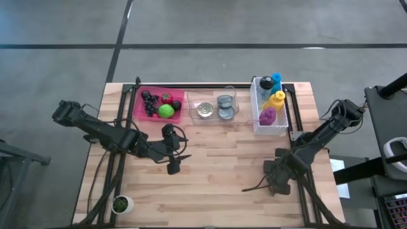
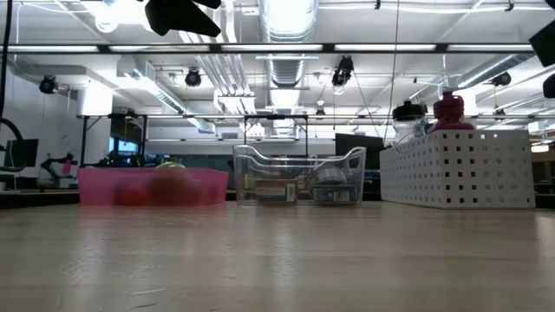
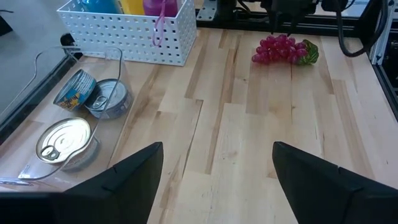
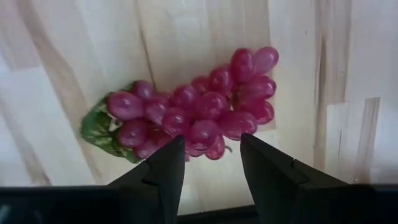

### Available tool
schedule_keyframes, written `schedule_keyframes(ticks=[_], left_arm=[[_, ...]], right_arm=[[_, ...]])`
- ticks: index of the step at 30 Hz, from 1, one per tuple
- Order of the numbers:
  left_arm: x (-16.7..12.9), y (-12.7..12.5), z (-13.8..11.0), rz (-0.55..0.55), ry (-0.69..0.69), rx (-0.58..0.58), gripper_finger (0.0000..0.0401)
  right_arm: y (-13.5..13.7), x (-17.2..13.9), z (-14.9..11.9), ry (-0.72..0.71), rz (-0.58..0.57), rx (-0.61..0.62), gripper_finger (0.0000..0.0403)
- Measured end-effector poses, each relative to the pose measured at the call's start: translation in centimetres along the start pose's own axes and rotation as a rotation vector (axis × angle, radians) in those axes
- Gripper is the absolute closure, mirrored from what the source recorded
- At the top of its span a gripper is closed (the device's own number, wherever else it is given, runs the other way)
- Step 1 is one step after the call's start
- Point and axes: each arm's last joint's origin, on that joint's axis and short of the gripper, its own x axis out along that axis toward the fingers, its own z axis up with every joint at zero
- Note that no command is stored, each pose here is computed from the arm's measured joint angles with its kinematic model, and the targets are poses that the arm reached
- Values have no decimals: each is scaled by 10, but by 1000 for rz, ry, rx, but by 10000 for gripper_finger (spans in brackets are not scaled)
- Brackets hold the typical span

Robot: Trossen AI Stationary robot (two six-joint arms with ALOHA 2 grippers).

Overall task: Pick & Place Food Item
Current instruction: Put the grapes into the pink bin

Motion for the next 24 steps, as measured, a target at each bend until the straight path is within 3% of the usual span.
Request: schedule_keyframes(ticks=[9, 17, 24], left_arm=[[0, 0, 0, 0, 0, 0, 84], [0, 0, 0, 0, -1, -1, 79], [0, 0, 0, -1, -2, -2, 90]], right_arm=[[-2, 11, -2, -4, 4, -17, 277], [7, 6, 4, -68, 78, -52, 343], [7, 5, 4, -70, 74, -55, 391]])
